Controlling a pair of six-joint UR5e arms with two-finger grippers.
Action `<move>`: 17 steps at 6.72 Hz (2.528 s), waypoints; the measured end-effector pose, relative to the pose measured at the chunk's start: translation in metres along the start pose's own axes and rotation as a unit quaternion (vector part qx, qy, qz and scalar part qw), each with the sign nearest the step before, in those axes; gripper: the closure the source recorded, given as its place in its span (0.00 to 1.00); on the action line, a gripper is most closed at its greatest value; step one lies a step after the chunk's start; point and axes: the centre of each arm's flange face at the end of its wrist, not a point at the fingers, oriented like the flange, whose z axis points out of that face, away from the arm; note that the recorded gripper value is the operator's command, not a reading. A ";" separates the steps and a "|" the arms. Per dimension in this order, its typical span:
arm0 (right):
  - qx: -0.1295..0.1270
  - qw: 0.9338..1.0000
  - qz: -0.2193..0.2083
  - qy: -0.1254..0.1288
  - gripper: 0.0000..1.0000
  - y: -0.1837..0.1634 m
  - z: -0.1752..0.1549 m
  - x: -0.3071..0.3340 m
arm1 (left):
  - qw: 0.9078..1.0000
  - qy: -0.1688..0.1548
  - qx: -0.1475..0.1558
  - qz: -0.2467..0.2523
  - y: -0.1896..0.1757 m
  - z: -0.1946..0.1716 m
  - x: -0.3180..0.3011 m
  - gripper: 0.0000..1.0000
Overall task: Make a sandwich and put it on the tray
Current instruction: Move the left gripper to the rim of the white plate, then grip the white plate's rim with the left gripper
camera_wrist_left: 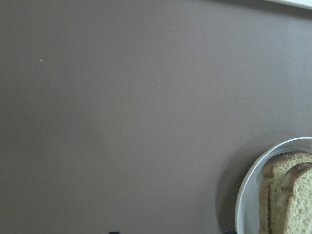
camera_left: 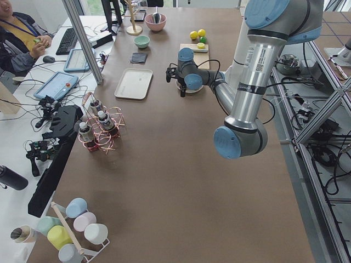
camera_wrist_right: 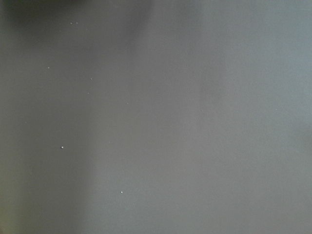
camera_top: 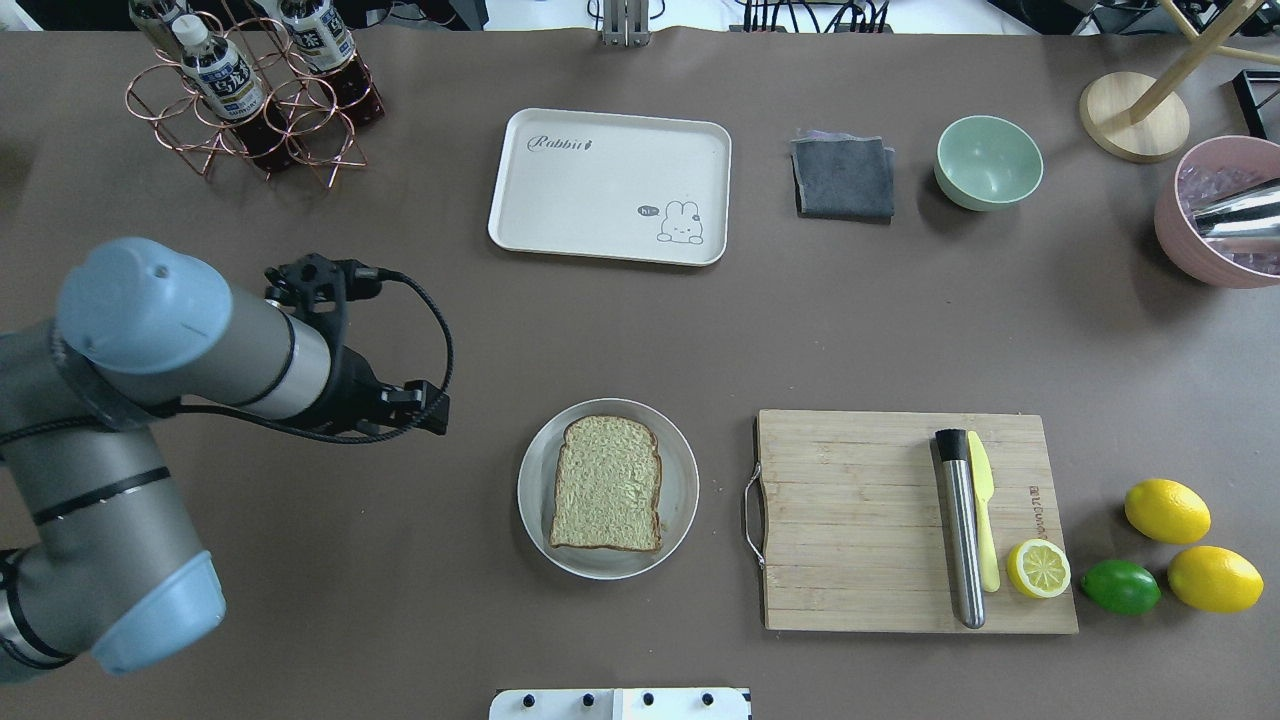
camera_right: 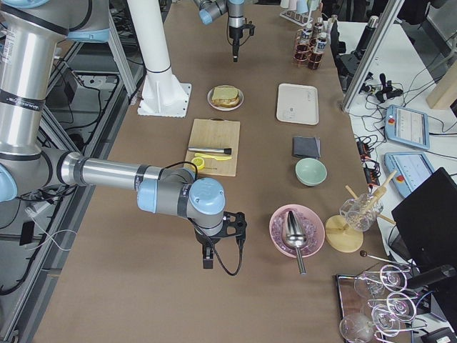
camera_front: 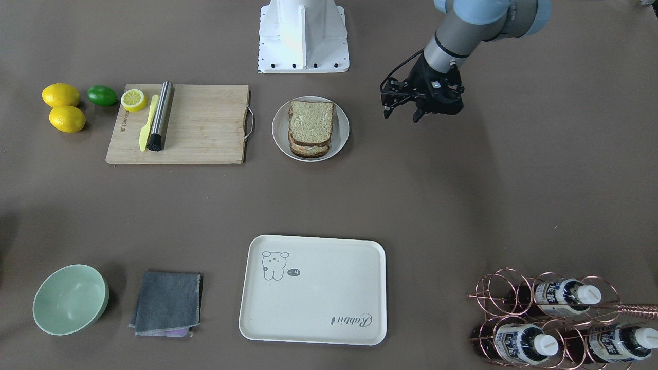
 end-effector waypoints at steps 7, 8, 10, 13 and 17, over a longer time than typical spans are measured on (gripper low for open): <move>-0.006 1.000 0.002 -0.002 0.00 0.011 0.006 0.003 | 1.000 -0.019 -0.005 -0.008 0.035 0.087 0.065 0.47; -0.007 1.000 -0.003 -0.003 0.00 0.011 0.007 0.004 | 1.000 -0.013 -0.003 -0.006 0.033 0.094 0.065 0.52; -0.009 1.000 -0.008 -0.003 0.00 0.012 0.008 0.004 | 1.000 -0.009 -0.003 -0.005 0.033 0.101 0.064 0.60; -0.010 1.000 -0.008 -0.004 0.00 0.013 0.008 0.004 | 1.000 -0.009 -0.007 -0.004 0.037 0.105 0.066 0.60; -0.010 1.000 -0.007 -0.005 0.00 0.014 0.008 0.005 | 1.000 -0.007 -0.010 -0.002 0.041 0.107 0.068 1.00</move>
